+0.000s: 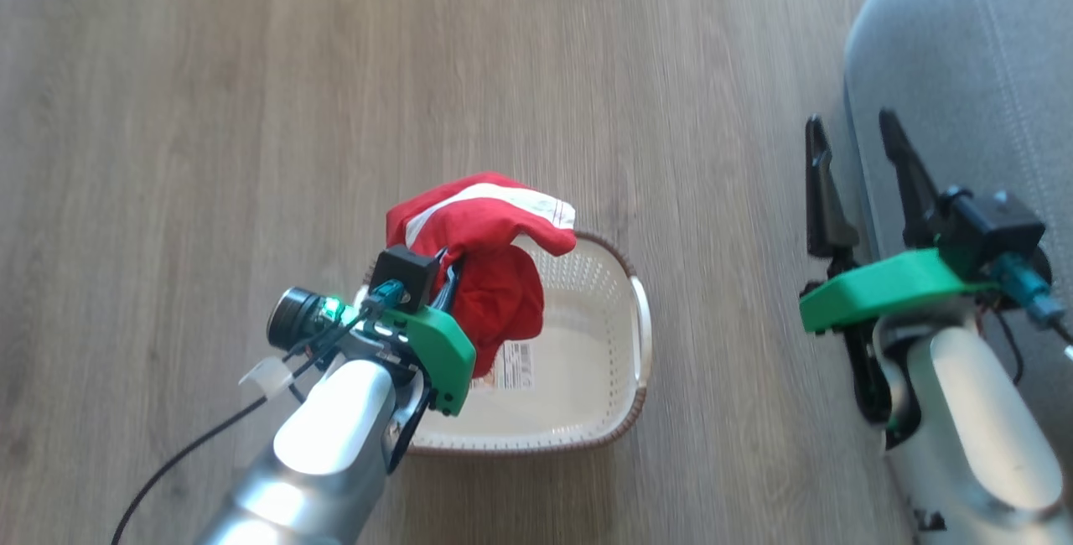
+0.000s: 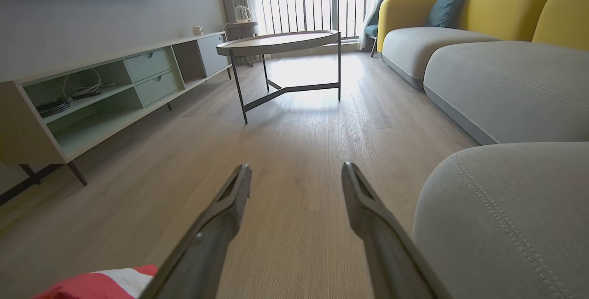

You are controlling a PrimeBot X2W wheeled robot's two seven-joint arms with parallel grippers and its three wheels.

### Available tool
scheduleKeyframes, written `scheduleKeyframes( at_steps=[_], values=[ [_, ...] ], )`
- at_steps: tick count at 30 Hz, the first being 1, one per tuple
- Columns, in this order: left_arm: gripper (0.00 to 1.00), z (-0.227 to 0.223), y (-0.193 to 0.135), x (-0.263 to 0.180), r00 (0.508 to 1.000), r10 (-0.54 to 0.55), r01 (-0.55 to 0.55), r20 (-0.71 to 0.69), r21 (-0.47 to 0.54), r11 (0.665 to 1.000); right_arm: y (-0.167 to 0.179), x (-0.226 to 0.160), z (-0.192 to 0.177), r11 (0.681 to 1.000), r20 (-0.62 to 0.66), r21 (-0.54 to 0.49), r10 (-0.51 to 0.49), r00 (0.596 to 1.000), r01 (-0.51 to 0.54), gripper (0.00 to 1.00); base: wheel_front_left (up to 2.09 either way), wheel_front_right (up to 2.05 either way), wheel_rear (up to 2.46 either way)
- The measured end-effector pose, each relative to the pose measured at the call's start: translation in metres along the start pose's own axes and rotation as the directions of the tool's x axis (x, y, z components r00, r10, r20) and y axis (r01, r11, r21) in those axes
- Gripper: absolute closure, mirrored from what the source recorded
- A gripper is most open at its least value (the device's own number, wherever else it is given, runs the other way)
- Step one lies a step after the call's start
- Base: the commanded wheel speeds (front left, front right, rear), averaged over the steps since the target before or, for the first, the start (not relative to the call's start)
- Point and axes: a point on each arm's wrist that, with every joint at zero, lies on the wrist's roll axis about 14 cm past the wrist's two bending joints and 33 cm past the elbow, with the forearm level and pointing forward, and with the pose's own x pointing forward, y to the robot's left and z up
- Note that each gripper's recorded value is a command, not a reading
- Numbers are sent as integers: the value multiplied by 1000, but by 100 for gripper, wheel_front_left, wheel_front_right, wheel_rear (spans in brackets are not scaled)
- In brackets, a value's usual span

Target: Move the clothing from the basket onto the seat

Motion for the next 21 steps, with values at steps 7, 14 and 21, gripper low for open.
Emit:
scheduleKeyframes(
  at_steps=[7,14,21],
  values=[
    [100,34,5,-22,991,51,-46,123,-39,998,9,-19,2,1000,-12,11,-2,1000,2,0,0,0,0],
    [100,68,13,-41,966,95,-81,241,-66,995,12,-35,0,1000,-26,17,-14,1000,15,0,0,0,0],
    [100,117,19,-57,912,119,-94,392,-81,992,15,-46,-2,1000,-39,21,-21,999,22,0,0,0,0]
  ],
)
